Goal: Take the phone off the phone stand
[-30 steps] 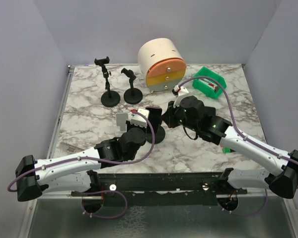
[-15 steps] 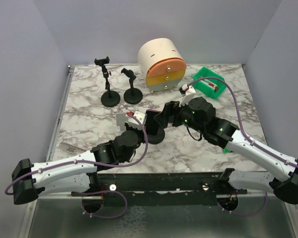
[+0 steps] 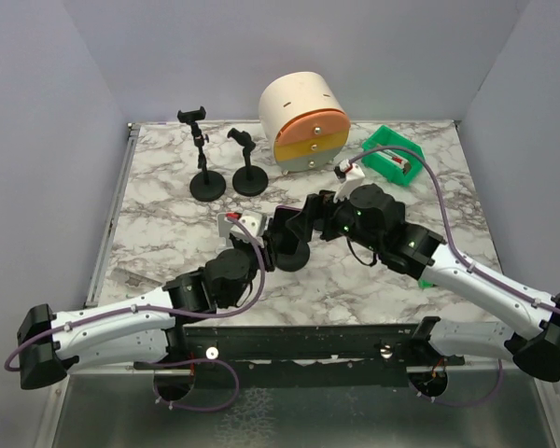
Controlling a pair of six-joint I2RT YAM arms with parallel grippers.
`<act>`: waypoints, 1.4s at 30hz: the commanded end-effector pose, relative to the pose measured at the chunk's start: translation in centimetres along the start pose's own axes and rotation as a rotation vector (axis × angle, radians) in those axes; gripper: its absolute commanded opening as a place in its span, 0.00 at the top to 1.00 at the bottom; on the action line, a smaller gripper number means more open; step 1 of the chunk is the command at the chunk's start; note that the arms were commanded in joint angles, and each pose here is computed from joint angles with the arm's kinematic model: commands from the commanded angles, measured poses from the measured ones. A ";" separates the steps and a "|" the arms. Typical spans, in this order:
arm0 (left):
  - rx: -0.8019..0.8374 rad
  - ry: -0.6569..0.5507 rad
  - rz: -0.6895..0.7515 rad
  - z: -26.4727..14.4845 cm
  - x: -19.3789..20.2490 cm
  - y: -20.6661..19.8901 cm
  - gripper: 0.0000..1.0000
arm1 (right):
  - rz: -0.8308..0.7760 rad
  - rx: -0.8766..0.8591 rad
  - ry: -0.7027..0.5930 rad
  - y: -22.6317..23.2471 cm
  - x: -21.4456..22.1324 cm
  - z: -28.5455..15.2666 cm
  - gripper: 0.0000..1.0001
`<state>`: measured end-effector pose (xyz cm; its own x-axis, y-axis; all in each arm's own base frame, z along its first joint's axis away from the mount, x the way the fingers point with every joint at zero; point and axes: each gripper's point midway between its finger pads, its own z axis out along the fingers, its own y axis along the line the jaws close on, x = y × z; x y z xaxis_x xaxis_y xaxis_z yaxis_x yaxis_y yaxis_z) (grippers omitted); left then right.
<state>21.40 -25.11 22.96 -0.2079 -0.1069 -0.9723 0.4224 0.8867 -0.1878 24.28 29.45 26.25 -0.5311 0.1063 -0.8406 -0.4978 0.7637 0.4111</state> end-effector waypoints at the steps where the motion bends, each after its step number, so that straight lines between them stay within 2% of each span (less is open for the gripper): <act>1: 0.010 -0.028 -0.018 -1.4 -1.3 0.9 0.52 | -0.019 -0.012 -0.034 0.3 -1.0 -1.4 0.00; 2: 0.019 -0.034 -0.013 -1.8 -1.6 1.0 0.44 | -0.026 -0.018 -0.035 0.3 -1.0 -1.6 0.00; 4: 0.057 -0.056 -0.002 -2.5 -2.4 1.0 0.35 | -0.030 -0.025 -0.036 0.3 -0.9 -1.7 0.00; 8: 0.139 -0.133 0.013 -4.3 -3.8 1.2 0.29 | -0.012 -0.032 -0.037 0.7 -0.9 -1.5 0.00; 11: 0.149 -0.202 0.002 -5.5 -4.8 2.1 0.26 | -0.069 0.052 -0.057 1.5 -1.0 -1.6 0.00; 15: 0.068 -0.259 -0.046 -6.4 -6.0 4.4 0.25 | -0.061 0.248 -0.102 0.7 -1.4 -1.8 0.00; 21: -0.006 -0.272 -0.083 -6.8 -6.2 6.1 0.25 | -0.016 0.365 -0.157 1.1 -1.0 -1.4 0.00; 25: -0.029 -0.271 -0.103 -6.9 -6.0 6.6 0.24 | -0.014 0.505 -0.116 1.1 0.2 -0.5 0.00; 30: -0.036 -0.268 -0.113 -7.0 -6.0 6.7 0.24 | -0.029 0.496 -0.125 3.1 0.8 0.6 0.00; 37: -0.054 -0.258 -0.135 -6.9 -5.8 7.0 0.24 | 0.010 0.624 -0.160 2.0 1.0 1.1 0.00; 42: -0.054 -0.255 -0.137 -6.9 -5.7 6.9 0.24 | 0.023 0.639 -0.181 1.9 1.0 1.5 0.00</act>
<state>19.30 -15.65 28.86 -0.0185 -0.3386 -0.9407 0.3829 0.8668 -0.3195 23.42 33.11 25.38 -0.4325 0.1638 -0.8866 -0.0234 0.9810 0.1927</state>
